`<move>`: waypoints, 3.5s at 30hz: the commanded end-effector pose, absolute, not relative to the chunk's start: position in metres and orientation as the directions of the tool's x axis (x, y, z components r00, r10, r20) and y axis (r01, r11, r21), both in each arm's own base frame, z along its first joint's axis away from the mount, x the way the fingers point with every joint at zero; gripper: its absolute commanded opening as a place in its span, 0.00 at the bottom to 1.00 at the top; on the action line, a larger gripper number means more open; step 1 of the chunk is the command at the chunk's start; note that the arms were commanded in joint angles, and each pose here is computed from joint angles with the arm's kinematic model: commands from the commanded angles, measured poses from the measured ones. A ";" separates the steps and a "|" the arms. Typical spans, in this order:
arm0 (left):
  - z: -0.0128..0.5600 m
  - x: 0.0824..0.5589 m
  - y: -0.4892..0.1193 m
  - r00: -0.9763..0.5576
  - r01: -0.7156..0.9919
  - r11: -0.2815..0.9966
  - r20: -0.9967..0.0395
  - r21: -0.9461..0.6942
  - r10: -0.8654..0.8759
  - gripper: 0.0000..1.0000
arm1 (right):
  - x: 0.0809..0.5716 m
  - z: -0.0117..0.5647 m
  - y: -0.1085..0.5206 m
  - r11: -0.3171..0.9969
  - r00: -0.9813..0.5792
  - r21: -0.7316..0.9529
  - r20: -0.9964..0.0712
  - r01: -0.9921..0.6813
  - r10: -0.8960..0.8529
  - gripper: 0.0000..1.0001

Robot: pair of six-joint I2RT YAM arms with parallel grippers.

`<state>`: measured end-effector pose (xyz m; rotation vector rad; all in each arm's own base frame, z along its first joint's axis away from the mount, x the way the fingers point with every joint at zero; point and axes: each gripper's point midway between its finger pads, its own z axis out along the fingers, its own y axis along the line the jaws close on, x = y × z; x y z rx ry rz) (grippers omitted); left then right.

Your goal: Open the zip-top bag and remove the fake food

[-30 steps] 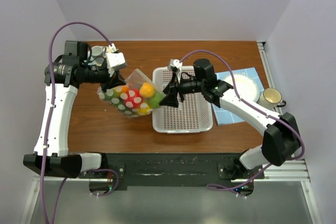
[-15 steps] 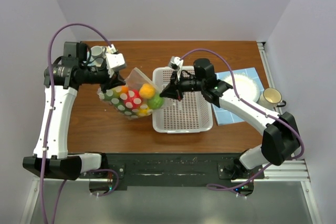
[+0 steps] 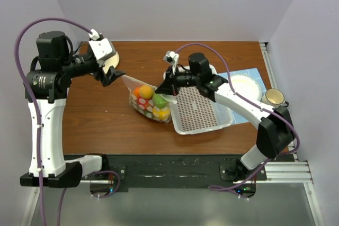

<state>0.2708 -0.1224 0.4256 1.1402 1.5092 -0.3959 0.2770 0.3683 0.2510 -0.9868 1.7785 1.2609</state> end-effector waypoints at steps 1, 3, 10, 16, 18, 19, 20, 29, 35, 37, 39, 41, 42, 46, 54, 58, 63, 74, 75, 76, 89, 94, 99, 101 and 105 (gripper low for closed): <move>0.382 0.264 -0.137 0.039 0.908 0.371 -0.920 0.195 0.389 0.86 | 0.260 0.296 0.399 0.084 -0.377 0.370 -0.920 -0.925 -0.104 0.00; 0.359 0.265 -0.141 0.025 0.922 0.348 -0.924 0.169 0.383 0.86 | 0.254 0.289 0.411 0.056 -0.389 0.385 -0.912 -0.921 -0.130 0.00; 0.314 0.280 -0.137 0.022 0.942 0.287 -0.887 0.173 0.461 0.82 | 0.226 0.288 0.439 -0.034 -0.379 0.392 -0.907 -0.920 -0.186 0.00; 0.289 0.276 -0.127 0.019 0.966 0.205 -0.828 0.161 0.560 0.80 | 0.224 0.293 0.438 -0.035 -0.366 0.379 -0.909 -0.925 -0.199 0.00; 0.284 0.271 -0.124 0.015 0.968 0.194 -0.812 0.158 0.584 0.79 | 0.226 0.294 0.436 -0.022 -0.350 0.362 -0.914 -0.932 -0.205 0.00; 0.278 0.268 -0.123 0.013 0.970 0.189 -0.805 0.155 0.593 0.79 | 0.226 0.295 0.436 -0.023 -0.345 0.357 -0.916 -0.934 -0.206 0.00; 0.279 0.265 -0.121 0.033 0.967 0.182 -0.796 0.179 0.604 0.79 | 0.226 0.294 0.436 -0.021 -0.344 0.356 -0.916 -0.934 -0.209 0.00; 0.248 0.241 -0.133 0.004 0.988 0.123 -0.796 0.099 0.605 0.69 | 0.235 0.293 0.443 -0.005 -0.346 0.355 -0.915 -0.935 -0.209 0.00; 0.240 0.232 -0.134 -0.004 0.990 0.112 -0.796 0.080 0.605 0.65 | 0.240 0.297 0.447 0.000 -0.333 0.341 -0.919 -0.940 -0.210 0.00; 0.243 0.233 -0.134 0.004 0.990 0.111 -0.799 0.089 0.602 0.58 | 0.239 0.296 0.447 -0.007 -0.343 0.352 -0.915 -0.936 -0.212 0.00; 0.246 0.235 -0.136 0.007 0.990 0.111 -0.804 0.090 0.594 0.54 | 0.238 0.293 0.447 -0.010 -0.347 0.357 -0.913 -0.934 -0.214 0.00; 0.252 0.237 -0.137 0.014 0.989 0.112 -0.809 0.099 0.588 0.46 | 0.237 0.289 0.446 -0.006 -0.356 0.366 -0.909 -0.931 -0.218 0.00; 0.253 0.238 -0.137 0.014 0.988 0.114 -0.809 0.099 0.587 0.45 | 0.237 0.288 0.446 -0.004 -0.357 0.366 -0.908 -0.930 -0.219 0.00; 0.262 0.239 -0.138 0.026 0.986 0.119 -0.816 0.116 0.578 0.38 | 0.238 0.281 0.444 0.006 -0.363 0.372 -0.904 -0.928 -0.226 0.00; 0.255 0.240 -0.136 -0.005 0.987 0.133 -0.807 0.091 0.591 0.00 | 0.241 0.281 0.444 0.030 -0.363 0.366 -0.905 -0.930 -0.223 0.30; 0.240 0.236 -0.126 -0.035 0.986 0.150 -0.780 0.076 0.625 0.00 | 0.252 0.284 0.433 0.117 -0.318 0.300 -0.924 -0.947 -0.212 0.63; 0.227 0.235 -0.114 -0.079 0.981 0.186 -0.783 0.048 0.616 0.00 | 0.261 0.312 0.393 0.226 -0.221 0.199 -0.972 -0.953 -0.076 0.69; 0.227 0.240 -0.116 -0.121 0.978 0.206 -0.792 0.007 0.599 0.00 | 0.242 0.262 0.341 0.216 -0.281 0.291 -0.957 -0.932 0.073 0.70; 0.229 0.241 -0.116 -0.119 0.978 0.209 -0.794 0.010 0.597 0.00 | 0.239 0.256 0.341 0.209 -0.296 0.303 -0.953 -0.930 0.067 0.70; 0.230 0.241 -0.116 -0.121 0.977 0.212 -0.794 0.010 0.596 0.00 | 0.238 0.256 0.342 0.198 -0.294 0.303 -0.953 -0.932 0.075 0.70; 0.246 0.251 -0.116 -0.127 0.970 0.242 -0.799 0.024 0.588 0.00 | 0.214 0.226 0.366 0.062 -0.335 0.334 -0.942 -0.940 -0.010 0.69; 0.248 0.253 -0.116 -0.130 0.969 0.246 -0.801 0.022 0.584 0.00 | 0.226 0.223 0.369 0.136 -0.319 0.315 -0.948 -0.939 -0.010 0.69; 0.253 0.252 -0.117 -0.125 0.969 0.247 -0.806 0.028 0.579 0.00 | 0.255 0.227 0.370 0.263 -0.294 0.305 -0.952 -0.915 0.081 0.67; 0.256 0.252 -0.117 -0.123 0.967 0.253 -0.808 0.033 0.576 0.00 | 0.265 0.216 0.371 0.303 -0.307 0.322 -0.947 -0.897 0.096 0.67; 0.260 0.251 -0.117 -0.117 0.965 0.257 -0.808 0.044 0.578 0.00 | 0.274 0.216 0.385 0.260 -0.316 0.353 -0.933 -0.899 0.174 0.66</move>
